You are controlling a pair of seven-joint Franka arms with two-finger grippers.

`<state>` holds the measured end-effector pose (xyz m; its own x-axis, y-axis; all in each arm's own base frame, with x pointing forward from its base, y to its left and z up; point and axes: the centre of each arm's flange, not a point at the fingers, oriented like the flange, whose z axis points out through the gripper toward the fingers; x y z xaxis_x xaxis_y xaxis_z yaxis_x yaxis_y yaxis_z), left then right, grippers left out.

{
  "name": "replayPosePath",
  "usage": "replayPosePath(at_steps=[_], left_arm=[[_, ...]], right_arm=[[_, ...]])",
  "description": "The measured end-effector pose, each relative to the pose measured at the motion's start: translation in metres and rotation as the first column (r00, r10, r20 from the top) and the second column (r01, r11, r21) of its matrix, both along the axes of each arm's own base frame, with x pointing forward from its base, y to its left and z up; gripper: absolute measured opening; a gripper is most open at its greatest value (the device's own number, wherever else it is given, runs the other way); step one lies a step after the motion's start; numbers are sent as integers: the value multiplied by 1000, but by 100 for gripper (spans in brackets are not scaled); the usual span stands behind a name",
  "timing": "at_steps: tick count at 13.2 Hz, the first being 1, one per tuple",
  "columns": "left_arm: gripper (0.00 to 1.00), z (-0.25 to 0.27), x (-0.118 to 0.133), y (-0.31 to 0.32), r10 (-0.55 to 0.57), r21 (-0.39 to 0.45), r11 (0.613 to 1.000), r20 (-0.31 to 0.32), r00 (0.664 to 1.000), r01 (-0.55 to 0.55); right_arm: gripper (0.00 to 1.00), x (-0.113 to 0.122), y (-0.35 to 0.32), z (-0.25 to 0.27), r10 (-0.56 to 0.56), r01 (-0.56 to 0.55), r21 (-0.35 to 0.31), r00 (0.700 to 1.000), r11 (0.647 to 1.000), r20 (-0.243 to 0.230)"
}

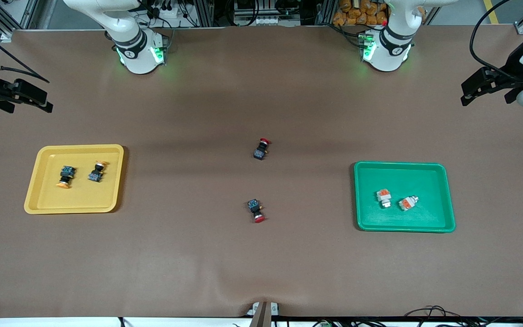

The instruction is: Place green and yellow buttons in trays

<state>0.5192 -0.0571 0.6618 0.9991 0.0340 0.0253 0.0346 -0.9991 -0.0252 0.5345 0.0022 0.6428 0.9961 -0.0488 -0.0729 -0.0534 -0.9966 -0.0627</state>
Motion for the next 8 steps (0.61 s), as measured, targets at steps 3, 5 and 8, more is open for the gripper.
replayPosePath(at_steps=[3, 5, 8], left_arm=[[100, 1, -1, -5, -10, -1, 1000, 2, 1000, 10], [100, 4, -1, -11, -19, -1, 1000, 9, 1000, 19], [100, 8, -2, -13, -21, -2, 1000, 13, 1000, 21]], right_arm=[[100, 0, 16, 1, -50, 50, -6, 999, 999, 1], [100, 0, 19, 1, -52, 52, -10, 999, 999, 1], [100, -1, 23, 1, -34, 35, -82, 999, 996, 7]])
